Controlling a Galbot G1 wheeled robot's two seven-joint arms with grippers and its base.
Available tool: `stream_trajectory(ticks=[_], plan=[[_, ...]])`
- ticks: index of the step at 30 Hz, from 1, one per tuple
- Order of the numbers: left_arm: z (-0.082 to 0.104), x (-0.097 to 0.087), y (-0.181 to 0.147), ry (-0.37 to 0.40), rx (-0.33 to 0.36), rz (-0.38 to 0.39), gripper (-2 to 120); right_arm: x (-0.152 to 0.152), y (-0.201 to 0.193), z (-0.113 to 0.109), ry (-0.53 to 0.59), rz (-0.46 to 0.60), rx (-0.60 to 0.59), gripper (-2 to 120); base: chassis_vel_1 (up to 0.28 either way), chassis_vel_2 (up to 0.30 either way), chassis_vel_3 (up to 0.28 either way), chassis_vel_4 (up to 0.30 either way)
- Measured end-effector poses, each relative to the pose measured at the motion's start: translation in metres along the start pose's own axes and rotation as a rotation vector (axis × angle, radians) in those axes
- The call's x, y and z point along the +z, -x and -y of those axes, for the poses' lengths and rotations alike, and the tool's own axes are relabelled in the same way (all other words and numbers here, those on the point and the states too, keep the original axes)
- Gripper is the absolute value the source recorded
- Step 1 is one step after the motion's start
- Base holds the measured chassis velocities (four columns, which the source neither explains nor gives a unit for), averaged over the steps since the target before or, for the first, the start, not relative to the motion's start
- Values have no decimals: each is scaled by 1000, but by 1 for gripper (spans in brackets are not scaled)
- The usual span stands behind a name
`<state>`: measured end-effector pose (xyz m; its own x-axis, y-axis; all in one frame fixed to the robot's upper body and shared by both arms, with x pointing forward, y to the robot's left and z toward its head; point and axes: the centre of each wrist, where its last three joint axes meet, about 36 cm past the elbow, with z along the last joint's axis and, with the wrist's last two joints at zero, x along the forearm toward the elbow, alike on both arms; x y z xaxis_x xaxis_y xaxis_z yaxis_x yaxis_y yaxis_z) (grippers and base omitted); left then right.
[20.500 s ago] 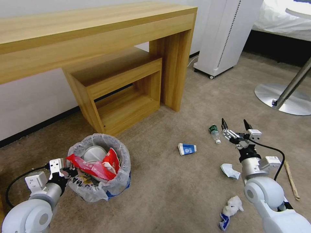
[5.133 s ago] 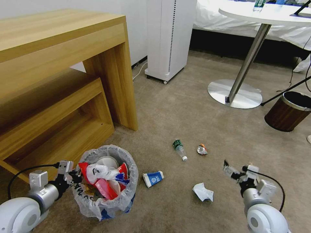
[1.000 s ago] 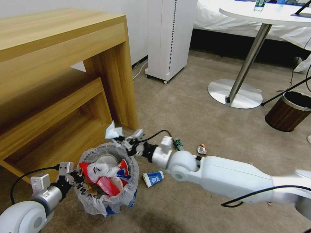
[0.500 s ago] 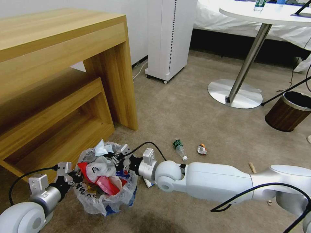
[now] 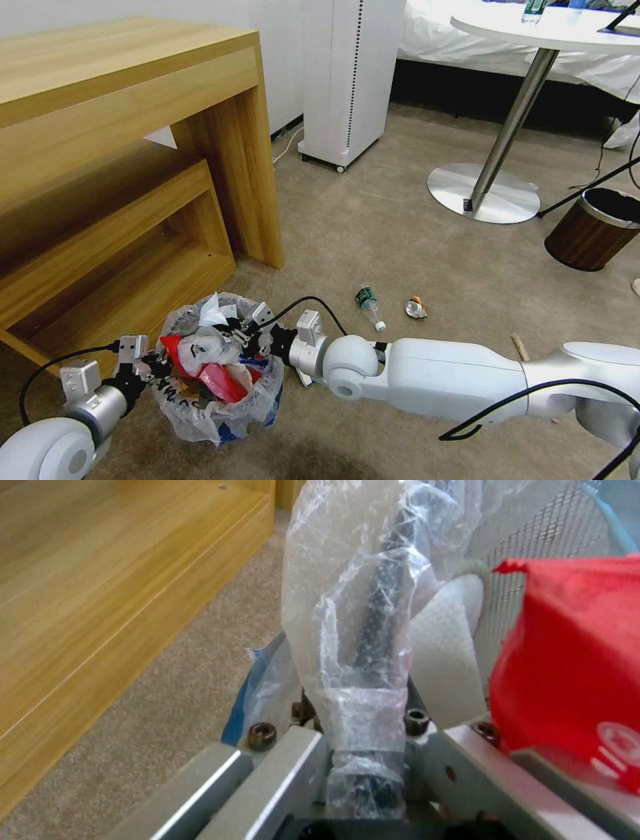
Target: Pick up the trash bin and place the garbage on the floor into it.
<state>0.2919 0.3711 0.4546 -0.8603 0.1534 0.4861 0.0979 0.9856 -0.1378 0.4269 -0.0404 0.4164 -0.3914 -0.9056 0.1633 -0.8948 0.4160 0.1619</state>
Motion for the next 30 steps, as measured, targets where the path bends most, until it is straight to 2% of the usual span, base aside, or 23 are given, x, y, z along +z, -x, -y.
stream_trajectory(ticks=[1, 4, 5, 9, 10, 13, 15, 17, 30], plan=[[0, 0, 0, 0, 0, 0, 1, 0, 0, 0, 0, 0, 0, 34, 0, 0, 0, 0], [1, 1, 0, -1, 1, 1, 1, -1, -2, -3, 1, 3, -5, 48, 0, 0, 0, 0], [1, 1, 0, -1, 1, 1, 1, -1, -2, -3, 1, 3, -5, 48, 0, 0, 0, 0], [1, 1, 0, 0, -1, 1, 1, -4, -7, -8, 6, 10, -17, 69, 0, 0, 0, 0], [1, 1, 0, 0, -1, 1, 1, -4, -7, -8, 6, 10, -17, 69, 0, 0, 0, 0], [0, 2, 0, 0, -3, 0, 1, -7, -12, -12, 11, 26, -23, 81, 0, 0, 0, 0], [1, 3, 0, 0, -4, 0, 1, -7, -14, -12, 11, 28, -24, 84, 0, 0, 0, 0], [1, 4, -1, 0, -7, -1, 1, -8, -18, -13, 11, 37, -24, 96, 0, 0, 0, 0], [2, 7, -1, 1, -9, -4, 1, -30, -27, -14, 26, 124, -17, 100, 0, 0, 0, 0]])
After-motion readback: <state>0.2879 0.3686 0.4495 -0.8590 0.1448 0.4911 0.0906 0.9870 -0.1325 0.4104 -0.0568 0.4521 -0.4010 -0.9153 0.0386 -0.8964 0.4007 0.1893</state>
